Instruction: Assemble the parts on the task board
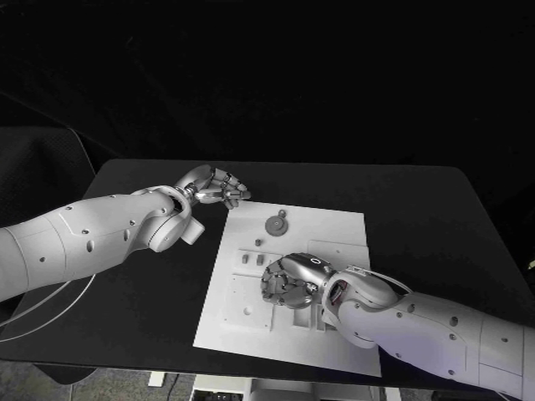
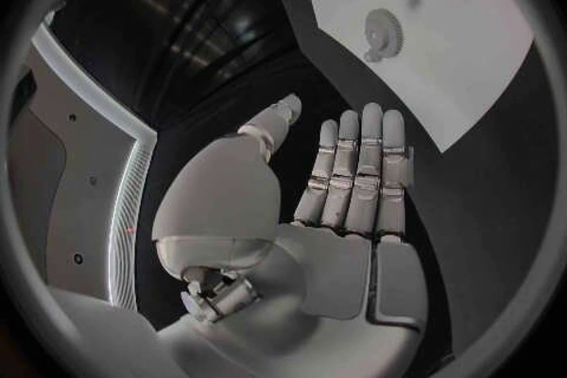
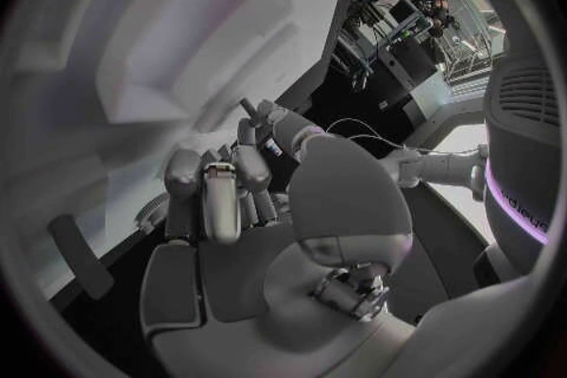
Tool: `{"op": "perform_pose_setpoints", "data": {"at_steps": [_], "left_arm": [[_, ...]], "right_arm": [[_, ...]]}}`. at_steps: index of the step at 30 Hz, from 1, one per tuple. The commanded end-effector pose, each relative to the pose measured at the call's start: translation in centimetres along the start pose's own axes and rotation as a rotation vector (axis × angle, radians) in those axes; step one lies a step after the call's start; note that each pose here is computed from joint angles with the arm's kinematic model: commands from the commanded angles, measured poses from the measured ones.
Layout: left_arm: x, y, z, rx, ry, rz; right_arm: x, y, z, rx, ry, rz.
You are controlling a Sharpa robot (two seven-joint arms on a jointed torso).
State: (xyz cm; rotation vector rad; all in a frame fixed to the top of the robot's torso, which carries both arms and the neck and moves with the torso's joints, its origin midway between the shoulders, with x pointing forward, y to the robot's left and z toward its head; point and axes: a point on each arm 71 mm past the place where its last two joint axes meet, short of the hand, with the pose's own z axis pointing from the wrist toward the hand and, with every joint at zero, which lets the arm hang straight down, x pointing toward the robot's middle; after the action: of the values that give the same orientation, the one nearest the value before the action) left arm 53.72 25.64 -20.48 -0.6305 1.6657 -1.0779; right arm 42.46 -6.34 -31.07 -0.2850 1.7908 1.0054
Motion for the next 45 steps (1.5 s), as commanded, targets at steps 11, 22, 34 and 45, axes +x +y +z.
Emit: {"op": "perform_pose_setpoints", "data": {"at_steps": [11,22,34,45], "left_arm": [[0.11,-0.17,0.06,0.008,0.003,-0.002],[0.1,-0.14,0.06,0.006,0.003,-0.002],[0.11,-0.14,0.07,0.006,0.004,-0.002],[0.08,-0.11,0.06,0.004,0.004,-0.003]], "right_arm": [[0.46,0.02,-0.12,-0.004,0.035,-0.01],[0.59,-0.35,0.01,0.014,0.051,-0.035],[0.8,-0.41,0.0,0.018,0.072,-0.045],[0.74,-0.62,-0.1,0.037,0.064,-0.055]]}}
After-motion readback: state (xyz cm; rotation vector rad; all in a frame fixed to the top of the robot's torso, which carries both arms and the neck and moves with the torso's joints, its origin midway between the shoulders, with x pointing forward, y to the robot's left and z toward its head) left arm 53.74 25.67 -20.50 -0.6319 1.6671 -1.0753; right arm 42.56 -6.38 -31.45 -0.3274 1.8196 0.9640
